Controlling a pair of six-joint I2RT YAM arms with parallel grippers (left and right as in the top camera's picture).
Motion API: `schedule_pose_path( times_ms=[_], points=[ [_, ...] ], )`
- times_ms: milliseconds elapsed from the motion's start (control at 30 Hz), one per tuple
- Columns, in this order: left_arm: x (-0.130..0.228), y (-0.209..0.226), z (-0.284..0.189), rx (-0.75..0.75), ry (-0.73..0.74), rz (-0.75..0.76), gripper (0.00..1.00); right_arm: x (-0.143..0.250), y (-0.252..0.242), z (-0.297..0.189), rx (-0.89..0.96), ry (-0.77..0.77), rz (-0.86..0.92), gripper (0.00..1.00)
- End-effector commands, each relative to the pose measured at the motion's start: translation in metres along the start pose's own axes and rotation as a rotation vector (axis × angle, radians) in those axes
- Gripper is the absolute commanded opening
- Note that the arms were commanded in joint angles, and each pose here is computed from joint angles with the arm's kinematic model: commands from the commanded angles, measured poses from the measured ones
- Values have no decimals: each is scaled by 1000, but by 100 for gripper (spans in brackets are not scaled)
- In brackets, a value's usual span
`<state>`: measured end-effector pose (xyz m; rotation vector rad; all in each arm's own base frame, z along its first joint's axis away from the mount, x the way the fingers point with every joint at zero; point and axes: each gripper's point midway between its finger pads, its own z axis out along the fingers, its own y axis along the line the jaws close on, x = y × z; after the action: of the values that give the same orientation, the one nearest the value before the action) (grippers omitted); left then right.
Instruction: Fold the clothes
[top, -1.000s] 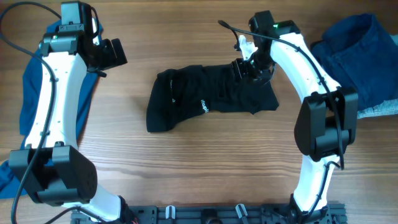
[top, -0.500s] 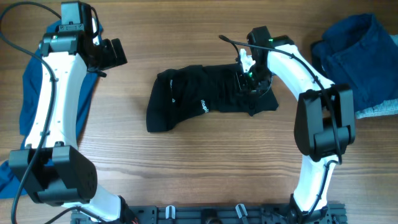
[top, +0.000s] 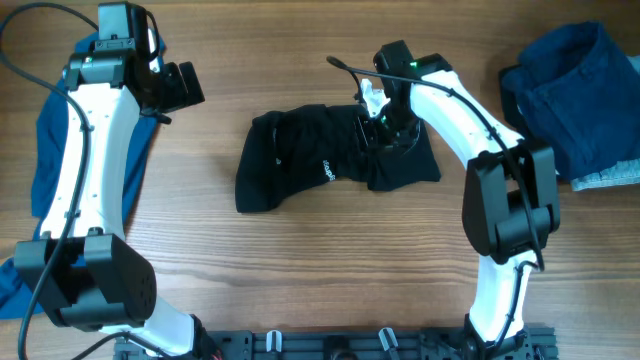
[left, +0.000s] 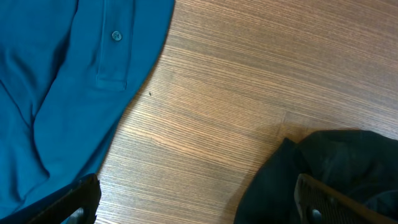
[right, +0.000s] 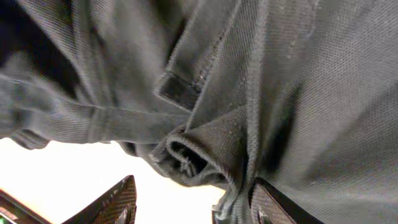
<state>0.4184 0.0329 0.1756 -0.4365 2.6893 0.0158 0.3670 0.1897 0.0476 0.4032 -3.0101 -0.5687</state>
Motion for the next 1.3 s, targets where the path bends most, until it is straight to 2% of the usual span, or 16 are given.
schedule_pose_path(
  times_ms=[0,133,200,267,333,600,700,800,1133,1200,1267],
  points=[
    [-5,-1,-7,16,-22,-15,100,-10,33,-39,-93,-100,-28,61],
    [-6,-1,-7,17,-24,-16,100,-16,57,-49,-219,-136,-69,61],
    [-3,-6,-6,46,-10,-15,100,-19,56,-49,-214,-150,-76,61],
    [7,-21,-5,133,43,-15,100,-25,42,-53,-160,-174,-60,61],
    [29,-44,2,269,165,-22,100,-31,19,-62,-102,-199,-22,64],
    [100,-64,50,407,463,-31,100,-37,-49,-96,-47,-260,82,67],
    [122,-70,62,471,520,-25,100,-32,-67,-101,-30,-258,119,67],
    [136,-75,74,520,537,-39,100,-29,-77,-104,-24,-256,128,67],
    [173,-70,112,547,509,-34,98,-29,-79,-105,-24,-258,132,67],
    [176,-72,116,569,494,-33,97,-29,-78,-105,-24,-258,133,67],
    [176,-77,119,604,467,-28,90,-29,-78,-105,-25,-257,134,67]
  ],
)
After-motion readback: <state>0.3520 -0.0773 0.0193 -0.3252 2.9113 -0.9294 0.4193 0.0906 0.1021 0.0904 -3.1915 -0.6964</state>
